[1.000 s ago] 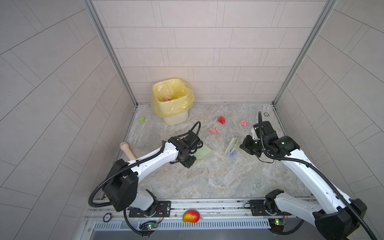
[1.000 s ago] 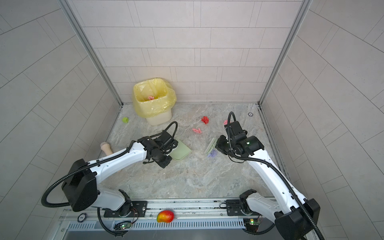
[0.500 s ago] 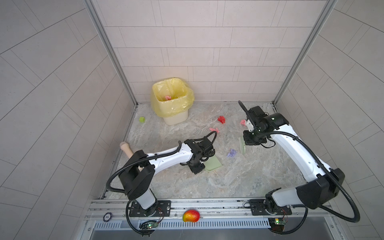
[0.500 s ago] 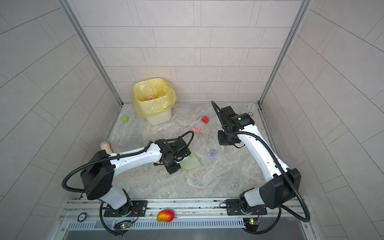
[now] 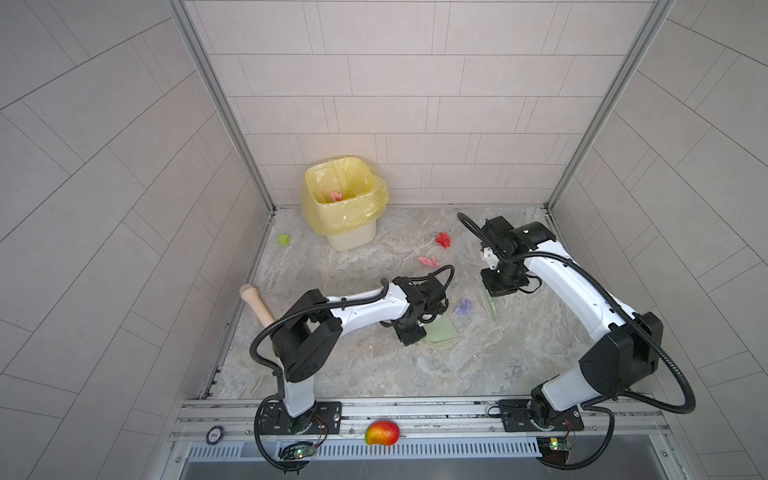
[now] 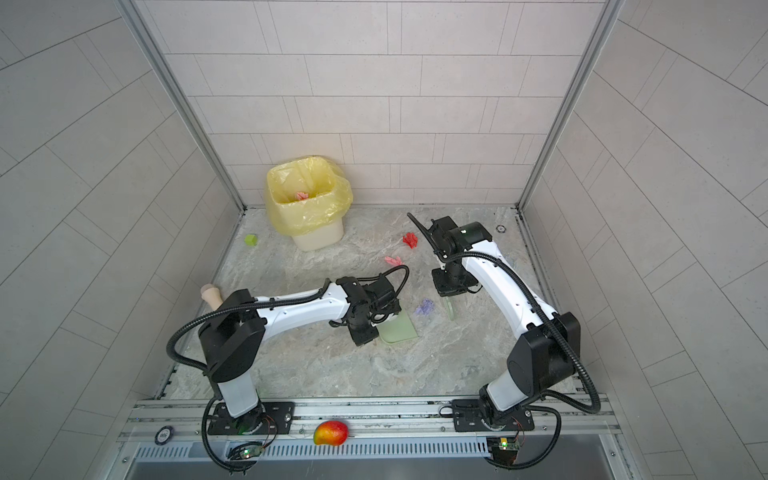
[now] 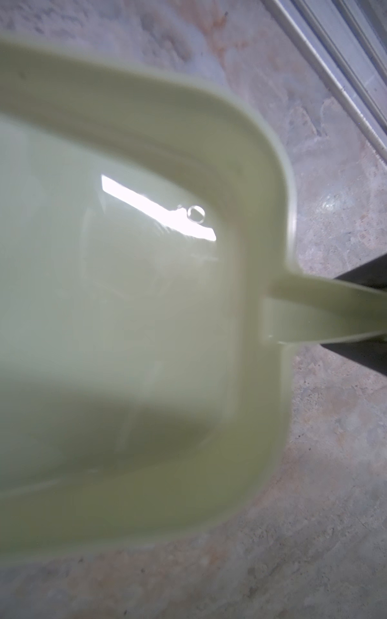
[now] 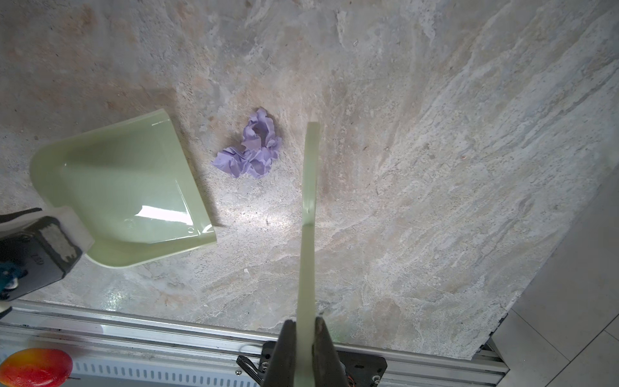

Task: Sweep away the paper scraps from the table
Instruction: 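Lower the dustpan beside the purple scrap with left while right brush approaches, then sweep the purple scrap into the dustpan with the right gripper's brush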

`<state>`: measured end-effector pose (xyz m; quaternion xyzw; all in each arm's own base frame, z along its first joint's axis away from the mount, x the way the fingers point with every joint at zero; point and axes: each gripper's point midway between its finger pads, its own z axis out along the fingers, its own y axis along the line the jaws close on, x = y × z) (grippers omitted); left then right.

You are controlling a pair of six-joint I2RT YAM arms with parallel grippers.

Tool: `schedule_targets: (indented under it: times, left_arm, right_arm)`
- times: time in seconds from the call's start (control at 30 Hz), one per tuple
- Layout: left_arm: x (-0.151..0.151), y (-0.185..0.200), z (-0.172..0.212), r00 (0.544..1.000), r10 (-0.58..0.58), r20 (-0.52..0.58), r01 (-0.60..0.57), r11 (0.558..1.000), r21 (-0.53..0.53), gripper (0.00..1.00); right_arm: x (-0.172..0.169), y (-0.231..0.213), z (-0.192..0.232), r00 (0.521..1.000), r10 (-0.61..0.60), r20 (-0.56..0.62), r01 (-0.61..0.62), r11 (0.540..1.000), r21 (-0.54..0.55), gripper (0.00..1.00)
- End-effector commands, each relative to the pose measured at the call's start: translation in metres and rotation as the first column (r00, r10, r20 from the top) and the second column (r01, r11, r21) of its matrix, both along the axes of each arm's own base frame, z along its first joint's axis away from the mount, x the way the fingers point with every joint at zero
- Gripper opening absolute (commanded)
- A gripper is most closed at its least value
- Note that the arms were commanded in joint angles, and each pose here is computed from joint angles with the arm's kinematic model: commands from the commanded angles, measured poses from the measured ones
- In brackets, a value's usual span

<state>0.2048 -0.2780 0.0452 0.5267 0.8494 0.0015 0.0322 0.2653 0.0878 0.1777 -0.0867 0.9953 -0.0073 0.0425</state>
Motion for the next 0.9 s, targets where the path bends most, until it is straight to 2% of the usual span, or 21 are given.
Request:
schedule_targets:
  times: [0.0,0.37,0.87]
  left_arm:
    - [0.009,-0.005,0.0,1.0,-0.012,0.028,0.011,1.0,0.018,0.0]
    - [0.019,-0.01,-0.004,0.999,0.003,0.041,-0.005,0.999,0.045,0.0]
    - [0.02,-0.013,-0.01,1.0,0.005,0.023,-0.006,0.998,0.058,0.0]
  right_arm:
    - [-0.001,0.004,-0.004,0.999,0.03,-0.017,-0.03,1.0,-0.002,0.0]
    - [0.005,0.007,-0.015,0.998,0.056,-0.04,-0.057,0.998,-0.02,0.0]
    - [0.0,0.043,-0.012,0.99,0.13,-0.048,-0.128,0.991,0.044,0.0]
